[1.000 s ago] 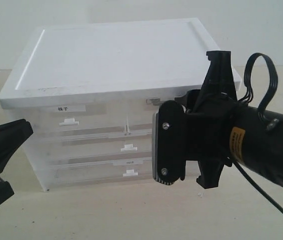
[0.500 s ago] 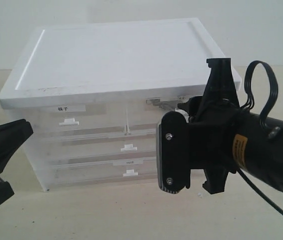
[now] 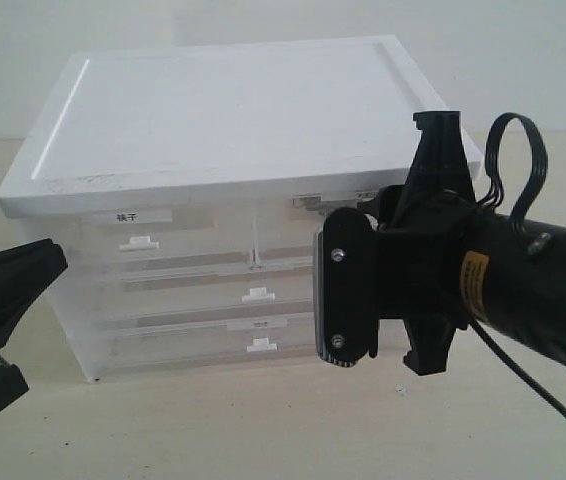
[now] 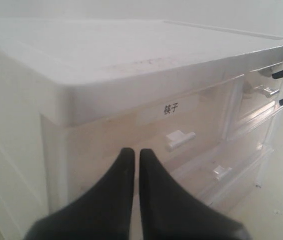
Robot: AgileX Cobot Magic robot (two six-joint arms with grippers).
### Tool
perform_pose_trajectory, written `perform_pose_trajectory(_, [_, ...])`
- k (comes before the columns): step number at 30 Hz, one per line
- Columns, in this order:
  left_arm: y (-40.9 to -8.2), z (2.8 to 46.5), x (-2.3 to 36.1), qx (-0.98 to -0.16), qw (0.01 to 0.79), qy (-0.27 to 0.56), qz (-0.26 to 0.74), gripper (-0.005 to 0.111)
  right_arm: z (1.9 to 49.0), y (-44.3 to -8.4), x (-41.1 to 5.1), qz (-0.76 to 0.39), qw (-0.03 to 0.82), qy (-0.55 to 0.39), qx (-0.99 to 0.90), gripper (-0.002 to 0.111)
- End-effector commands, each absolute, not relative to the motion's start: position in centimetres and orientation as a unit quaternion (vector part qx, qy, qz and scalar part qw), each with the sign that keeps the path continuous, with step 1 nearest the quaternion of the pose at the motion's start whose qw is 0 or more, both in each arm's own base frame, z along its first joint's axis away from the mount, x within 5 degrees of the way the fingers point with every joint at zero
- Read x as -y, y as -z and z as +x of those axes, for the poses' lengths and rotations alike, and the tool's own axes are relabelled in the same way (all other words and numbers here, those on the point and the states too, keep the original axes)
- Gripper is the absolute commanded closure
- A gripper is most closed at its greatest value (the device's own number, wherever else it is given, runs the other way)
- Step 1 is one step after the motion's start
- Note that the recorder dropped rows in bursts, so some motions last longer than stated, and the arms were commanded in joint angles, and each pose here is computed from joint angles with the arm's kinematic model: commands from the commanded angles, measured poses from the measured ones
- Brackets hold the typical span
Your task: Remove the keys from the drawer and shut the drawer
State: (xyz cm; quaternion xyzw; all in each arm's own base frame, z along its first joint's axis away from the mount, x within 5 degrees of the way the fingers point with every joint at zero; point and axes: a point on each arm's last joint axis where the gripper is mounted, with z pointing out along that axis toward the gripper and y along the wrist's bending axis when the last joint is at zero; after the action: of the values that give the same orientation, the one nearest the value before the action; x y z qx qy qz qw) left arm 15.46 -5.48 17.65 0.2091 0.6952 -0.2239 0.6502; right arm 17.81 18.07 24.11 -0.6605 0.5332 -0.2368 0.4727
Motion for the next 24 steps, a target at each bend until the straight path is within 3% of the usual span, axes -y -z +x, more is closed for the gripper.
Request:
perform_pose_trajectory(1, [-17.8,15.6,5.5,-0.691,0.654,0.23,0.207,0.102,18.2,-24.8,-18.1,-0.649,0.481,0.247,-0.535,0.078])
perform_pose_trajectory(24, [-17.8,15.5,5.6,-0.692,0.649,0.239,0.206,0.102,19.5,-22.9,-18.0,-0.65,0.441,0.286,-0.55,0.079])
